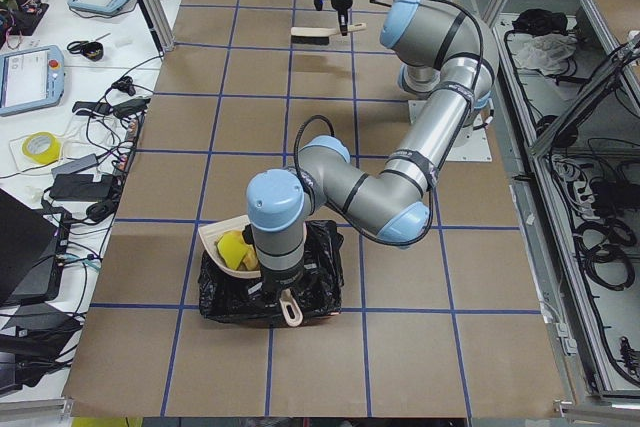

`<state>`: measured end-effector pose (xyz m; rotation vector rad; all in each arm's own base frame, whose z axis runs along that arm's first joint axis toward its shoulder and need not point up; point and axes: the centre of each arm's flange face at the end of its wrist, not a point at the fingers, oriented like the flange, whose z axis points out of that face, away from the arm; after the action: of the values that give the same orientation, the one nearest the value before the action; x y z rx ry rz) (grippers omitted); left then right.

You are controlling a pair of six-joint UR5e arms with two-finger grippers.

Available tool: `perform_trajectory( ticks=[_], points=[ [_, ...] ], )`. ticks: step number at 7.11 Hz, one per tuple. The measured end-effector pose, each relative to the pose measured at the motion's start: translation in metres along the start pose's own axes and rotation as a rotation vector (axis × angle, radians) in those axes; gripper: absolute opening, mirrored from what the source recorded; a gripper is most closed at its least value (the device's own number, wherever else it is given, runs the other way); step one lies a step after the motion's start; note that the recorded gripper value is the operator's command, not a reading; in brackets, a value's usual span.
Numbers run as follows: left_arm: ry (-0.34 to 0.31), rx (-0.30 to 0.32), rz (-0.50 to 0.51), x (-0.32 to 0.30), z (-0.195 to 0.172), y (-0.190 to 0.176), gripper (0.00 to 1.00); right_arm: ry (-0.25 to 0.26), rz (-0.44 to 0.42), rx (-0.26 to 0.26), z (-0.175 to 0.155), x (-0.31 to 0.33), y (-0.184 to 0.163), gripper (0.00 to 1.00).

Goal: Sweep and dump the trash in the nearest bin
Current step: 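Tip the dustpan over the black bin with the left gripper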

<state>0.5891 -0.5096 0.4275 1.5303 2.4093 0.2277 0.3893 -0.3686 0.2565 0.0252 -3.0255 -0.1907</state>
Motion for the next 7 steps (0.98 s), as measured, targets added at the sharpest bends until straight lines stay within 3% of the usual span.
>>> perform_trajectory(
  ticks=[2,4,7],
  points=[
    [-0.076,-0.063,0.011,-0.015,0.024,0.005,0.0,0.033,-0.025,0.007,0.006,-0.005,0.011,0.0],
    [-0.159,-0.141,0.059,-0.019,0.033,-0.003,0.0,0.053,-0.033,-0.02,0.022,-0.003,0.021,0.0],
    [-0.268,-0.343,0.247,-0.025,0.025,-0.042,0.0,0.046,-0.038,-0.021,0.021,-0.008,0.032,0.0]
  ],
)
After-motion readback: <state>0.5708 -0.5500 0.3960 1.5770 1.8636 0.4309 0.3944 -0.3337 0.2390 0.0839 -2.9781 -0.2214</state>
